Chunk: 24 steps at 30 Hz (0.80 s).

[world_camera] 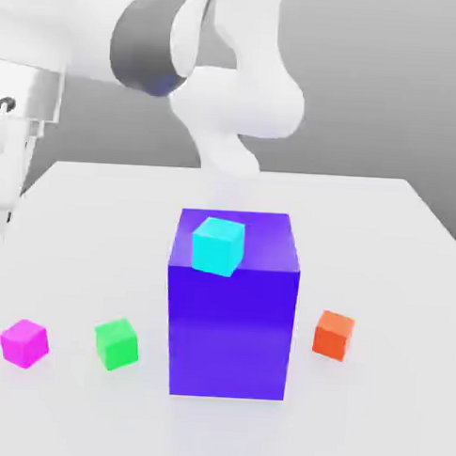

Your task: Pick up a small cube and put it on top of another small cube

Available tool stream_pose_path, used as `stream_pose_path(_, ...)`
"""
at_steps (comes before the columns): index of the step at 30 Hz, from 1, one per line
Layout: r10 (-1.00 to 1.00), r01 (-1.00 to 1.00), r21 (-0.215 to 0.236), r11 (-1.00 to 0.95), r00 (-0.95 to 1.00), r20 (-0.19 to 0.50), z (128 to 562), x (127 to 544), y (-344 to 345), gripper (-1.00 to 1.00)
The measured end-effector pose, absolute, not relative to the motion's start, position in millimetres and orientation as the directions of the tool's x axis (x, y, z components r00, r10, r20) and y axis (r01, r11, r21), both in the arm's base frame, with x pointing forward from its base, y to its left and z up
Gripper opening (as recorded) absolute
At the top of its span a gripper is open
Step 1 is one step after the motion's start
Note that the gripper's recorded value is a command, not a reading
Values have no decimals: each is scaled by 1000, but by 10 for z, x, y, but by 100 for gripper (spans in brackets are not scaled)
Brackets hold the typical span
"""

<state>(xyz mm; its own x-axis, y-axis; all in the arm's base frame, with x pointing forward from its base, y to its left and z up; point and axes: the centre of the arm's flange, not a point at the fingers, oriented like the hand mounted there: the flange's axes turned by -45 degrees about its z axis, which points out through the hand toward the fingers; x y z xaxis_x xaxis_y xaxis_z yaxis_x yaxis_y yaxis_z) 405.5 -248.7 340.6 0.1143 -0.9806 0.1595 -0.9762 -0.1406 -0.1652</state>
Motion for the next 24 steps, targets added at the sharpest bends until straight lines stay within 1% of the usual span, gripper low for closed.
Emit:
stream_pose_path(4, -982, -981, -99, 167, -175, 70, 2677, 3592, -2922, 0)
stream_pose_path(8, -920, -920, -18, 391, -392, 8, 2008, 3223, -3020, 0)
stream_pose_path(10, -906, -906, -5, 423, -423, 1, 1757, 3170, -3037, 0)
stream_pose_path(13, -902, -902, -1, 432, -432, 0, 1407, 3149, -3038, 0)
stream_pose_path(14, -902, -902, 0, 433, -433, 0, 1316, 3143, -3035, -100)
stream_pose_path(20, -901, -901, -2, 433, -433, 1, 1271, 3142, -3033, -100)
stream_pose_path(22, -901, -901, -2, 434, -434, 1, 1381, 3147, -3039, -100)
stream_pose_path(24, -901, -901, -2, 434, -434, 0, 1580, 3151, -3042, -100)
